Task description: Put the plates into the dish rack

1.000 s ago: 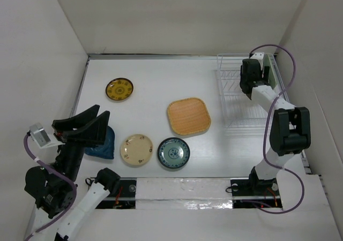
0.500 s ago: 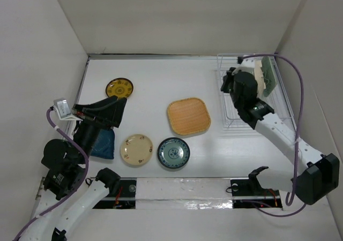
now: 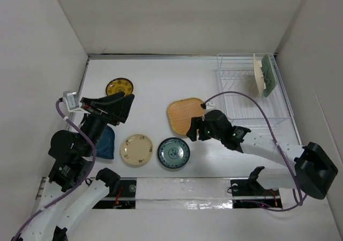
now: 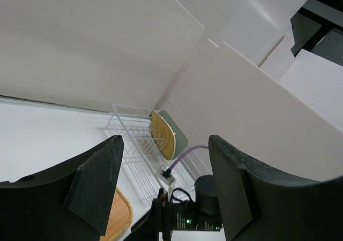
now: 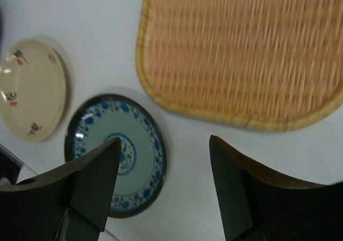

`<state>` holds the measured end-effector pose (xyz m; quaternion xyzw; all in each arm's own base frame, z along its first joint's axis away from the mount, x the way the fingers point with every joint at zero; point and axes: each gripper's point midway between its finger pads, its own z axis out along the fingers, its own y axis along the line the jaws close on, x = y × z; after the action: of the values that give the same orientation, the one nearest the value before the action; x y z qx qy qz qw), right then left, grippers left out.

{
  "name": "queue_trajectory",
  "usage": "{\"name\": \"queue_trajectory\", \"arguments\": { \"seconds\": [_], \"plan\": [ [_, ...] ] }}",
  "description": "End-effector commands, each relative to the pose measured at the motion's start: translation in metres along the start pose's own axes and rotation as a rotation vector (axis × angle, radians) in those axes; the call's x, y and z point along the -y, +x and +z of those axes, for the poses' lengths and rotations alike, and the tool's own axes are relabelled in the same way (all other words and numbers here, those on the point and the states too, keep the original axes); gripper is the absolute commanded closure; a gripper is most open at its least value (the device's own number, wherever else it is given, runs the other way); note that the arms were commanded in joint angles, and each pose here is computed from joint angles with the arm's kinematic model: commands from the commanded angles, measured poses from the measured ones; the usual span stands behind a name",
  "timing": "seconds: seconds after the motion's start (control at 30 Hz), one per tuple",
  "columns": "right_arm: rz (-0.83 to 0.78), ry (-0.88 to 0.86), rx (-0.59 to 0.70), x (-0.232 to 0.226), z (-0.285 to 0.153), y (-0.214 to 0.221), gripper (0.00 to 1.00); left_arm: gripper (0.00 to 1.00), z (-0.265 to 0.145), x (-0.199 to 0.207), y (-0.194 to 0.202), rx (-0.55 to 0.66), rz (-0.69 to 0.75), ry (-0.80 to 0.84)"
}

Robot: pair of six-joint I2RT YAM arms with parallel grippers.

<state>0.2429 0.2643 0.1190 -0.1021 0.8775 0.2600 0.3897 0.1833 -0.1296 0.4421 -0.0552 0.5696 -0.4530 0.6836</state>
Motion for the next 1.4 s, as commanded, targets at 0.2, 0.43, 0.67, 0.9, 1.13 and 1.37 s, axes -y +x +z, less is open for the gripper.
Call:
{"name": "queue_trajectory", "arguments": {
  "seconds": [0.2, 0.43, 0.67, 0.9, 1.13, 1.37],
  "plan": [
    [0.125, -0.171, -0.181, -0.019, 0.024, 0.069, 0.27, 0.37, 0.005, -0.021, 0.012, 0.000, 0.143, -0.032],
    [0.150, -0.222, -0.262, -0.021, 0.051, 0.101, 0.36, 0.36, 0.003, -0.047, 0.009, 0.035, 0.240, -0.132],
    [0.181, -0.206, -0.314, -0.008, 0.052, 0.122, 0.84, 0.36, 0.007, -0.060, 0.017, 0.014, 0.291, -0.167],
    [0.154, -0.185, -0.293, -0.005, 0.029, 0.111, 1.00, 0.36, 0.005, -0.058, 0.016, 0.019, 0.291, -0.155],
    [0.066, -0.217, 0.025, -0.039, -0.029, -0.001, 1.00, 0.36, -0.001, -0.044, 0.012, 0.029, 0.276, -0.096],
    [0.089, 0.136, 0.488, 0.036, -0.090, -0.156, 1.00, 0.36, -0.011, -0.030, 0.005, 0.053, 0.263, -0.035]
  ]
}}
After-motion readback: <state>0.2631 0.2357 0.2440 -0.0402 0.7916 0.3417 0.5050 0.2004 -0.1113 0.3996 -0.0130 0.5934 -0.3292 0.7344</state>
